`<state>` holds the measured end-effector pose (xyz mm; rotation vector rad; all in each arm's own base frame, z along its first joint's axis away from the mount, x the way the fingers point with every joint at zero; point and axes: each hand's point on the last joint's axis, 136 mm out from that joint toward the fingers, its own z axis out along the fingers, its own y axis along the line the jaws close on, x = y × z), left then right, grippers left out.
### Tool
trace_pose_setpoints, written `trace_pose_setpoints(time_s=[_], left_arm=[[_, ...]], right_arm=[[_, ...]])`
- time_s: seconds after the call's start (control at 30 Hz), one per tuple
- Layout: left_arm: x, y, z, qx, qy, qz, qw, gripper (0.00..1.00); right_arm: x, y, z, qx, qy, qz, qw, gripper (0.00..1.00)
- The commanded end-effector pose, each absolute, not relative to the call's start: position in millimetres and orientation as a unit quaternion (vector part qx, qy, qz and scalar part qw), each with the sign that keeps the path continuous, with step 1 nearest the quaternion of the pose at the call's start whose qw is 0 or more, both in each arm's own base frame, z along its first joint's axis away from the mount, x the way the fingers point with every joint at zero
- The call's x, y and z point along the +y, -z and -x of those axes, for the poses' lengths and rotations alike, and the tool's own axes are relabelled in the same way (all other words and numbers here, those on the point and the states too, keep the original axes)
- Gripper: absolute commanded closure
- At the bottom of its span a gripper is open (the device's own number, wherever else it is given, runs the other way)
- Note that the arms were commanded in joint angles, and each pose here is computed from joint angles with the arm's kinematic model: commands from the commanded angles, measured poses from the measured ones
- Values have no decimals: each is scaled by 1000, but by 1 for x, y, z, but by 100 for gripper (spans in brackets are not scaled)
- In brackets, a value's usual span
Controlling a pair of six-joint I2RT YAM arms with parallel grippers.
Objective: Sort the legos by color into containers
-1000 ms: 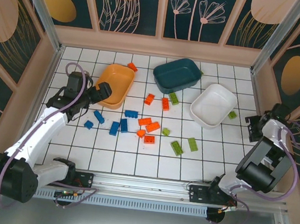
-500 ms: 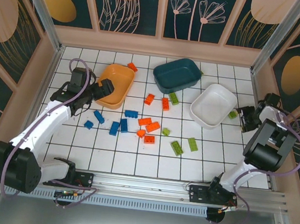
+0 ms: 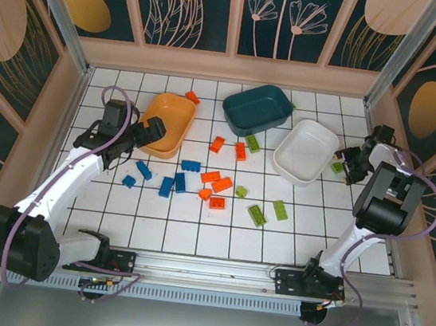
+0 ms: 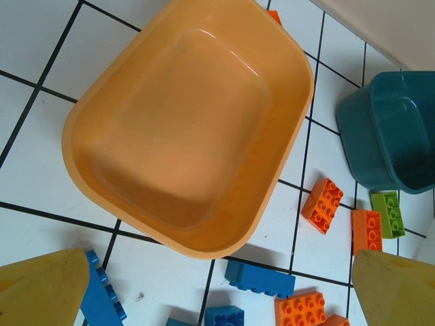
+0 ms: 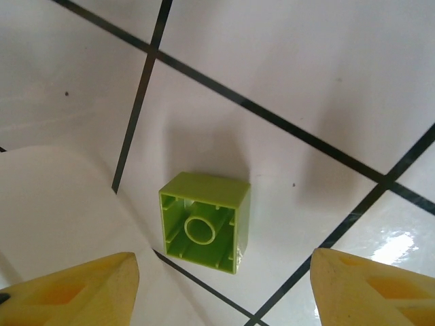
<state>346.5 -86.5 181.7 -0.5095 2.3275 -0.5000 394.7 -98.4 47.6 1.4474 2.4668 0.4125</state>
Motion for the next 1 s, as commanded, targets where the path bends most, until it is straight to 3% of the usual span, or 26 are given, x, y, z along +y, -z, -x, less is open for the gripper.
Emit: trace_pose_setpoints(time_s=[0.0,0.8,0.97], left_arm=[[-88,-183,-341,899,194,178,351,1],[-85,-169,-335,905,182,167,347,1],[-87,-168,-338,903,185,169,349,2]], right_arm=[[-98,-41,-399,851,-126,-496,119,32],[-96,-19,-409,874,-63,-476,72,34],[-94,-11,-405,875,-61,-475,64,45]])
